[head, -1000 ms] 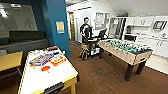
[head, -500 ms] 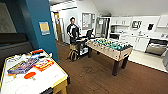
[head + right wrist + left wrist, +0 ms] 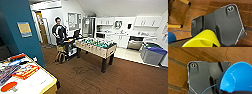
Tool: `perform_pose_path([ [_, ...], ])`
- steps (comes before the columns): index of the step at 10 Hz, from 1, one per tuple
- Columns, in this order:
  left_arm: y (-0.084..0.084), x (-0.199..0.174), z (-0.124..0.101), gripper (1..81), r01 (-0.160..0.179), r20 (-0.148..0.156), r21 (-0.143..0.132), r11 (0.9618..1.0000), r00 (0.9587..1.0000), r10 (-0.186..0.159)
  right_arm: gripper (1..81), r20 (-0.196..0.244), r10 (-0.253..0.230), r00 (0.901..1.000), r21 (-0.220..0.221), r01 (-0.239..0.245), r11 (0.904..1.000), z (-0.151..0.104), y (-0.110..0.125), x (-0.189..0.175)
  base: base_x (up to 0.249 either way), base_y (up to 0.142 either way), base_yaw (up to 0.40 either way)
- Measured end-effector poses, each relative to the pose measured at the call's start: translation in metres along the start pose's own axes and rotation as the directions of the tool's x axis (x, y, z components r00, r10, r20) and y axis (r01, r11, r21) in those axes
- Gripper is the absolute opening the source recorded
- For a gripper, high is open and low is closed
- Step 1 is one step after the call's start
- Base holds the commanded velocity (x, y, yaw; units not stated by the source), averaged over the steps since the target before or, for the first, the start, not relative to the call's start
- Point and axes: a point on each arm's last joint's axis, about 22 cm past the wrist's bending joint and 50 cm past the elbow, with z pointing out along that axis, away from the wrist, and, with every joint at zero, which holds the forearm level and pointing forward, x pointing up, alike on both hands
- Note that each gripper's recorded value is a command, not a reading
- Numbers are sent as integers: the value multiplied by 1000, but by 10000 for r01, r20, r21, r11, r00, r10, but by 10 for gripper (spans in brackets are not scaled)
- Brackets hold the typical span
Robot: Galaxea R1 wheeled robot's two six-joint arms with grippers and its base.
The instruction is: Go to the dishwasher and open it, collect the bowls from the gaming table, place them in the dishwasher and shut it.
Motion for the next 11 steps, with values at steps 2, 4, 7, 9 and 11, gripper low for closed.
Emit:
perform_pose_path([
  [2,0,2,0,10,-11,0,11,10000,10000,11,10,-15,-8,10000,3,8,10000,0,0,2,0,0,-381],
  [4,-1,1,0,10,-9,18,17,10000,10000,9,10,-21,-14,10000,-3,14,10000,0,0,2,0,0,-381],
  [7,-1,1,0,10,-12,32,29,10000,10000,12,10,-26,-15,10000,-3,15,10000,0,0,2,0,0,-382],
  [9,-1,0,0,10,-16,40,35,10000,10000,16,10,-31,-19,10000,-13,19,10000,0,1,2,0,0,-382],
  [11,-1,2,1,10,-25,14,29,10000,10000,25,10,-47,-34,10000,-17,34,10000,0,1,4,0,0,-382],
])
